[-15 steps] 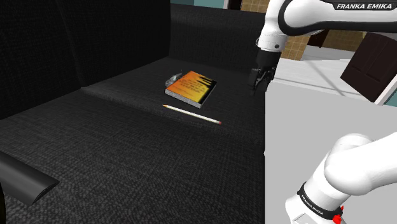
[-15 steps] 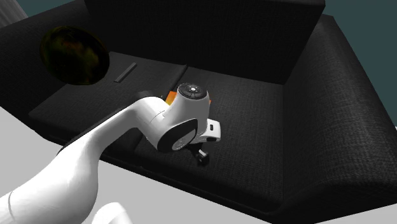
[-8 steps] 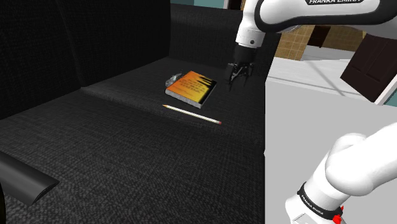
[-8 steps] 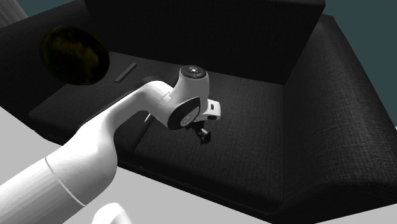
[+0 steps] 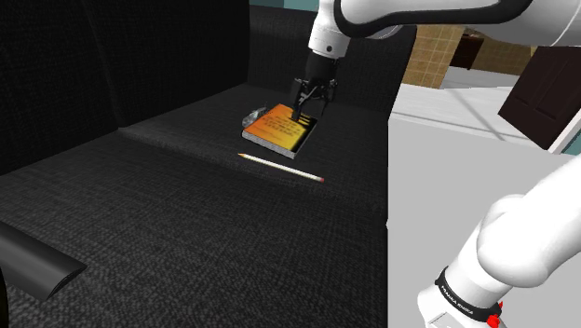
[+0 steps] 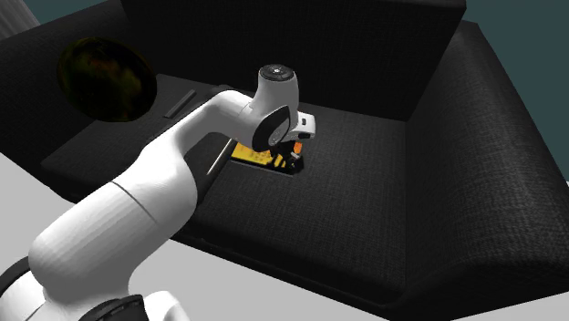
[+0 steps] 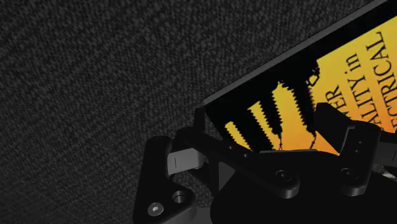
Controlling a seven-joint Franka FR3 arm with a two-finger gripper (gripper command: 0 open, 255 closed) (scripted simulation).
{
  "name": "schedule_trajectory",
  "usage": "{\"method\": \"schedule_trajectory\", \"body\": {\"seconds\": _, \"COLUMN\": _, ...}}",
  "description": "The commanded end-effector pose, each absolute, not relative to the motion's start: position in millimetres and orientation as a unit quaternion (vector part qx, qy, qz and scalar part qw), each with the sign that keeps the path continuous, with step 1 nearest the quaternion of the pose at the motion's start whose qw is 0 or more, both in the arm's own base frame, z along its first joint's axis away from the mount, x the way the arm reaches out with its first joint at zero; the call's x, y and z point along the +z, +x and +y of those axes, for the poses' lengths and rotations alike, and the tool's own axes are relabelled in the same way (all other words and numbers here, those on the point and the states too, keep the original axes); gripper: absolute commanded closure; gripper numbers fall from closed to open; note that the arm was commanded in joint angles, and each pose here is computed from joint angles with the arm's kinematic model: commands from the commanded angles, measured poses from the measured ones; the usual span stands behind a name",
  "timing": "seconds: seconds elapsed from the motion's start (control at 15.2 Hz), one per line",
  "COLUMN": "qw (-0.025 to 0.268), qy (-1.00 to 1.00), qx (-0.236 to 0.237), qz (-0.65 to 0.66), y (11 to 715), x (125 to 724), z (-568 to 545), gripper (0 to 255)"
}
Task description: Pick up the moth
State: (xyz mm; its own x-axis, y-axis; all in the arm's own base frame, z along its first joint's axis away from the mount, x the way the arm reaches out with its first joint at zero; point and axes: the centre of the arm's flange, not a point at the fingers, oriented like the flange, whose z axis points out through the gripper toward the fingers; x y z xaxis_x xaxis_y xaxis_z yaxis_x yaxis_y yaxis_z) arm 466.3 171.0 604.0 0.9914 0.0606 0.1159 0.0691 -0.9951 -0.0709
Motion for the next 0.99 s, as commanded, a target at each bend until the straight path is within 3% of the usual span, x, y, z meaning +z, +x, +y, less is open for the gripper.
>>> {"method": "schedule_trajectory", "body": {"seconds": 0.0, "qw": 0.042, "qy": -0.996, "qx": -0.068, "qz": -0.032, "y": 480.1, "x": 609.6, "z": 189.5, "gripper": 0}}
{"method": "schedule_trajectory", "body": {"seconds": 0.59, "qw": 0.060, "qy": -0.991, "qx": -0.113, "qz": -0.033, "y": 546.3, "x": 638.8, "z": 265.3, "gripper": 0}}
{"method": "schedule_trajectory", "body": {"seconds": 0.92, "qw": 0.060, "qy": -0.991, "qx": -0.113, "qz": -0.033, "y": 546.7, "x": 617.9, "z": 265.8, "gripper": 0}}
